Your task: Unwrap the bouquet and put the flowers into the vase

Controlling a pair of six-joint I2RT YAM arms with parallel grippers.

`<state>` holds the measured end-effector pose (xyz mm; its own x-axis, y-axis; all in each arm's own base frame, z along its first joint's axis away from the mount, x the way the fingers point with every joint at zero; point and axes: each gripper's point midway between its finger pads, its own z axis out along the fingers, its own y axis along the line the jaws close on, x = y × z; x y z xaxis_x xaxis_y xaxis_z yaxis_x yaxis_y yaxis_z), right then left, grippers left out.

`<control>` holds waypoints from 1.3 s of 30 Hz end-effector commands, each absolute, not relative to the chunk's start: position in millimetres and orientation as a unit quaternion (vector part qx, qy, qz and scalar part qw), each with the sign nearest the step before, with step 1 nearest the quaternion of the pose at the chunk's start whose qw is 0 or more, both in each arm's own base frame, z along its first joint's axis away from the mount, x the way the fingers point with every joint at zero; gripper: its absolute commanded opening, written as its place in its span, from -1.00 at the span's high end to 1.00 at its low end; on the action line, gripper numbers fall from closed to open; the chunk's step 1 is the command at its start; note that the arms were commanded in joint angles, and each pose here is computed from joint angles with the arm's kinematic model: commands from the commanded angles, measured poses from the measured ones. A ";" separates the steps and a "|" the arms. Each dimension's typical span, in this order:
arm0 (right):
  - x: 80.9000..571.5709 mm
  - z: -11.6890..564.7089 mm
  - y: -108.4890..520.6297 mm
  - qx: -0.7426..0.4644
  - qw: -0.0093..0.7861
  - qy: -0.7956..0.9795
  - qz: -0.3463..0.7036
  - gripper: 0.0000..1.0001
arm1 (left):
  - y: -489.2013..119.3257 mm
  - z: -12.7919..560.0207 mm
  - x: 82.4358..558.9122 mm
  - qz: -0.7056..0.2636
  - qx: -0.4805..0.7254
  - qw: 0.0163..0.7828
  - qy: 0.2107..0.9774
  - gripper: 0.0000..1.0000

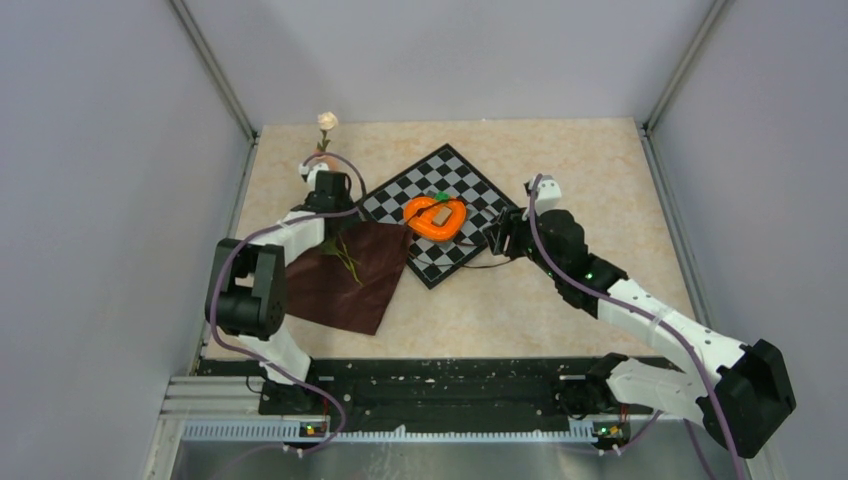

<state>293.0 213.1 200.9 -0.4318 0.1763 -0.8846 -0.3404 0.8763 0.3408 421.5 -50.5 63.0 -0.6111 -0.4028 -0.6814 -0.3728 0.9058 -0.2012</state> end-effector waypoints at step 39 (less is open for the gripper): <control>296.8 208.6 215.0 -0.049 0.538 0.805 0.245 -0.07 | -21.6 36.9 447.3 -0.029 -0.258 0.361 0.896 0.46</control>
<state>291.8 211.4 196.3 -0.4441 0.1661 -0.8804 -0.3327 0.8818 0.3342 432.7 -16.5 30.1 -0.6250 -0.4684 -0.6245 -0.4559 0.8684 -0.1951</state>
